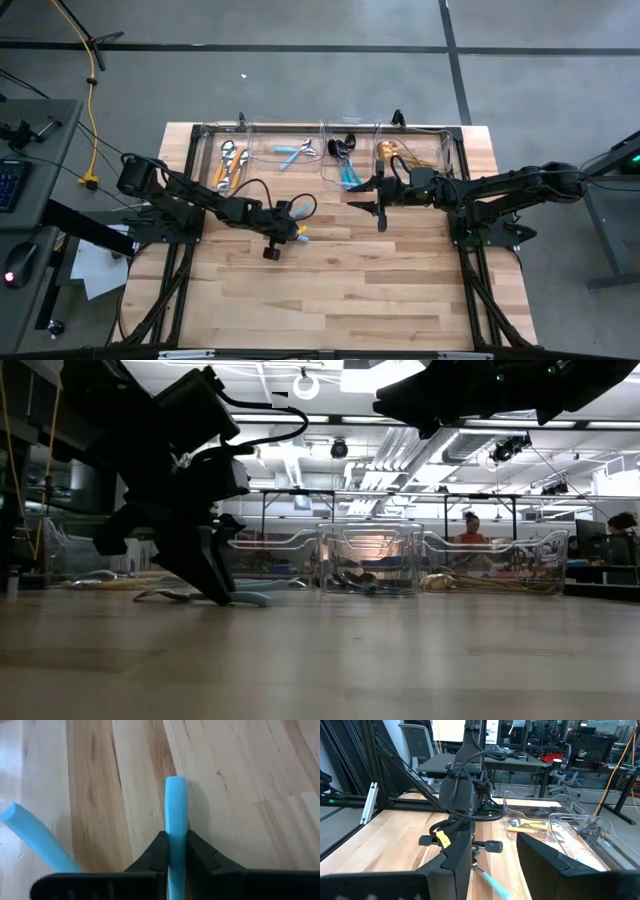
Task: Sort silverware by color (type)
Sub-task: Put the blue spoon into the left transparent bin
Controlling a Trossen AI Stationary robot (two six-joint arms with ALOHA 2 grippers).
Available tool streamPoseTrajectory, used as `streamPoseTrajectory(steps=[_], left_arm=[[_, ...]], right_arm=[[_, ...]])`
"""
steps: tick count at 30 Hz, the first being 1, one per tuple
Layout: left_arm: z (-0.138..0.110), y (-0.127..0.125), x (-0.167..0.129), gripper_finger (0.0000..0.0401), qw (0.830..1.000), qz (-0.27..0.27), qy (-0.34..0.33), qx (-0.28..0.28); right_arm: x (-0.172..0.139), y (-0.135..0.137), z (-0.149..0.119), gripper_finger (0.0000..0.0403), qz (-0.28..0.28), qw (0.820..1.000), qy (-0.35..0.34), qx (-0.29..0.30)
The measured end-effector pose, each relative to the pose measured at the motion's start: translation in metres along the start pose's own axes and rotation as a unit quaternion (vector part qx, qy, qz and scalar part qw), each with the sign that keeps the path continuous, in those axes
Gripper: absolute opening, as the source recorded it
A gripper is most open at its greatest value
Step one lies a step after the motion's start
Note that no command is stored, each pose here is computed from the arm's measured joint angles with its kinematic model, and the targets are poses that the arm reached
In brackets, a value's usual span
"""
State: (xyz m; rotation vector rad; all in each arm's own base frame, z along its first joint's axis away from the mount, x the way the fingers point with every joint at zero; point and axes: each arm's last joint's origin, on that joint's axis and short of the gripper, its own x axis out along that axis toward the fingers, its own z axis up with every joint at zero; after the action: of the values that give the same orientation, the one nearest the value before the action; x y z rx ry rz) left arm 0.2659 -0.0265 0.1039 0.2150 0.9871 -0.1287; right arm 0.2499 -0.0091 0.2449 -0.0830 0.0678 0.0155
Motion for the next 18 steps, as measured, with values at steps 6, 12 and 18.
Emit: streamPoseTrajectory(steps=[6,12,18], left_arm=[[0.004,0.000,-0.014,0.0023,1.000,-0.011,-0.021,-0.013],[0.018,0.003,-0.040,0.0023,0.995,-0.021,-0.085,-0.037],[0.029,0.005,-0.065,0.0023,0.988,-0.012,-0.150,-0.031]], right_arm=[[0.000,0.000,0.000,0.0142,0.000,1.000,0.002,0.000],[0.000,0.000,-0.002,0.0142,0.001,1.000,0.008,0.000],[0.000,0.000,-0.002,0.0142,0.001,1.000,0.010,0.001]])
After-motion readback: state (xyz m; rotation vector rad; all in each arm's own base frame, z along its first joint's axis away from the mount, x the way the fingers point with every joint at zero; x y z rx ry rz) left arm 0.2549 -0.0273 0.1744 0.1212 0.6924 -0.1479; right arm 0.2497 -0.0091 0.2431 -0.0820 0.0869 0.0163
